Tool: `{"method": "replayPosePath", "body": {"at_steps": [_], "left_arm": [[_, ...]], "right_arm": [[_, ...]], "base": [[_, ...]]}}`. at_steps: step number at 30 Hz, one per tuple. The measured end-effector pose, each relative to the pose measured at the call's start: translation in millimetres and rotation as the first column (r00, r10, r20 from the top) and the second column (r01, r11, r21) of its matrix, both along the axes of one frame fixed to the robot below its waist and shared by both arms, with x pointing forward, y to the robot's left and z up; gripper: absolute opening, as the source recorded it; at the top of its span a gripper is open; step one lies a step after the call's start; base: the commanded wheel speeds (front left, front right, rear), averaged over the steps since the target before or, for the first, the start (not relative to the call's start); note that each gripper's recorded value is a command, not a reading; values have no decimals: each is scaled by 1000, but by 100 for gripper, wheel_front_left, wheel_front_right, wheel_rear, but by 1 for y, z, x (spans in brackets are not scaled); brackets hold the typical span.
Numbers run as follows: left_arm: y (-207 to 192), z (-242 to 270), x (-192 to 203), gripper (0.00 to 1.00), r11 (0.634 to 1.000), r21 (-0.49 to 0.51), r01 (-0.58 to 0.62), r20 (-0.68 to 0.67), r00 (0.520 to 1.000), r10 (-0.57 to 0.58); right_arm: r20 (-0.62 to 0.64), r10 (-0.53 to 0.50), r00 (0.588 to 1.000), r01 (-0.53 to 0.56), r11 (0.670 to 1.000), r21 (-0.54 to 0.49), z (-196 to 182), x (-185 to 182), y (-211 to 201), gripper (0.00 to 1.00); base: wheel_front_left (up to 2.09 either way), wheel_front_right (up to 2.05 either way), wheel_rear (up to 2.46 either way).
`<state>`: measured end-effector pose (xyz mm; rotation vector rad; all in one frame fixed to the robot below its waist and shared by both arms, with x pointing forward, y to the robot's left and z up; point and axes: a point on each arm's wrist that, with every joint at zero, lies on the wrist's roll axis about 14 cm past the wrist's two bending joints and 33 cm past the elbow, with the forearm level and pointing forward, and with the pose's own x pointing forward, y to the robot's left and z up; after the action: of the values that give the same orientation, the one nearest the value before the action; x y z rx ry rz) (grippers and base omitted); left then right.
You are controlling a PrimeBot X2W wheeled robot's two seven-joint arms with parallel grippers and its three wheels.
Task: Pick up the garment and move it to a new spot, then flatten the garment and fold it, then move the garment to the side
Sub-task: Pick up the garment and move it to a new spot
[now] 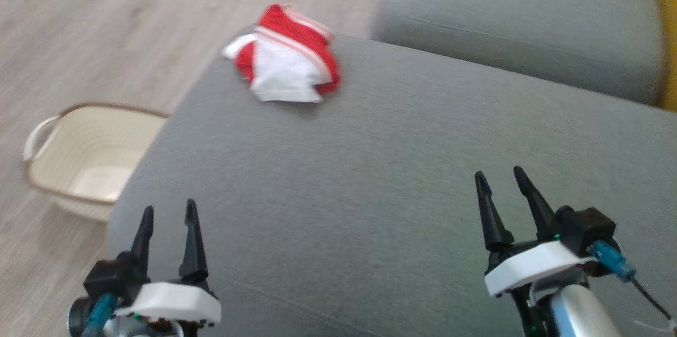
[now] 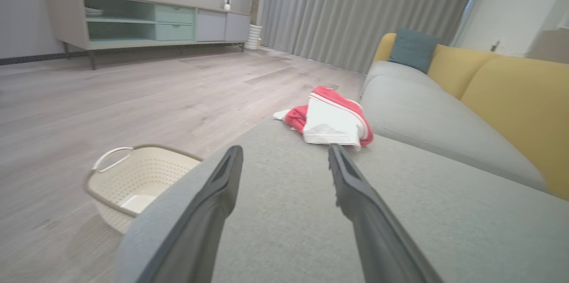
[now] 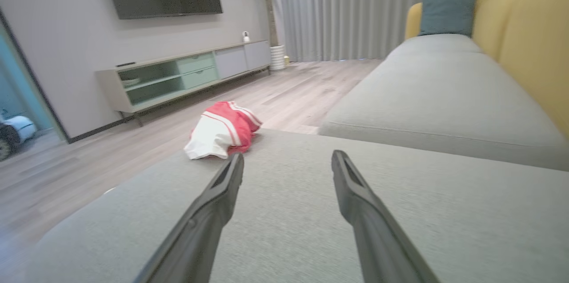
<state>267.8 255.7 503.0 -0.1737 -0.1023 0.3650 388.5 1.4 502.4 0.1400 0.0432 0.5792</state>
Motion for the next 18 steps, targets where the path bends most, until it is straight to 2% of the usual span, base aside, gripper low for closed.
{"method": "replayPosePath", "body": {"at_steps": [8, 18], "left_arm": [[48, -4, -62, 100, 974, 5, -227, -15, 974, 227], [56, 1, -71, 100, 960, 21, -279, -16, 960, 280]], "right_arm": [[-8, 235, 972, -235, 972, -9, -4, -22, 76, 100], [-27, 295, 955, -295, 955, -10, -10, -22, 97, 100]], "base": [[0, 0, 0], [0, 0, 0]]}}
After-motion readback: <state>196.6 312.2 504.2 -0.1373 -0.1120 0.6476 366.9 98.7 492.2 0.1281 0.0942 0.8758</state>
